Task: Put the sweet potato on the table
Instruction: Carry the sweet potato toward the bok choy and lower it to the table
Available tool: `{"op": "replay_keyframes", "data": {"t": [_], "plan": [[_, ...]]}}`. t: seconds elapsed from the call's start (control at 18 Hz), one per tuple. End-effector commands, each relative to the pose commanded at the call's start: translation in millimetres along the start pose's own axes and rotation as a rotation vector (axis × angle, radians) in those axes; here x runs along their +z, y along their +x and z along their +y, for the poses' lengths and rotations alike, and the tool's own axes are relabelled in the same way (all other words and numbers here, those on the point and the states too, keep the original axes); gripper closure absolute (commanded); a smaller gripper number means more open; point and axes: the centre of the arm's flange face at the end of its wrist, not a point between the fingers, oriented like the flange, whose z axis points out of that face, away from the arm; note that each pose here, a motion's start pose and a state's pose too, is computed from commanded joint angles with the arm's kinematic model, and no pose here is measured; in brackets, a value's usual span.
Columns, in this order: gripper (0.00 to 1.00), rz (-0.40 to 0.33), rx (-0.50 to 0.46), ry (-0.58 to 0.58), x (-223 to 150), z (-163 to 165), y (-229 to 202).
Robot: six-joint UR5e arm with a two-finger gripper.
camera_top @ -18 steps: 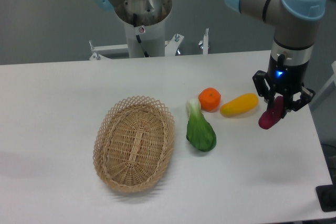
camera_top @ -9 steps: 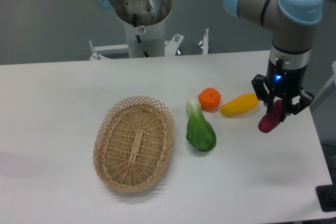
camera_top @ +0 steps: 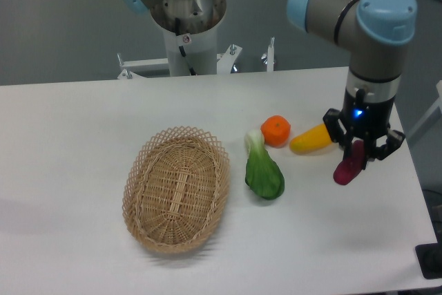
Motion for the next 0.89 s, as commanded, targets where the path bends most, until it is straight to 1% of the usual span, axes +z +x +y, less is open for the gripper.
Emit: {"op": "replay_keyframes", "data": {"t": [0.17, 0.44, 0.61, 0.72, 0.89], "plan": [[0.75, -0.035, 0.019, 0.000, 29.3, -2.5, 14.0], [0.75, -0.022, 0.124, -0.101, 77.6, -7.2, 32.0], [0.75, -0.034, 0.131, -0.132, 108.8, -6.3, 44.3], [0.75, -0.045, 0.137, -0.145, 122.6, -3.6, 56.0], [0.75, -0.014, 0.130, -0.160, 136.5, 5.9, 70.7]]}}
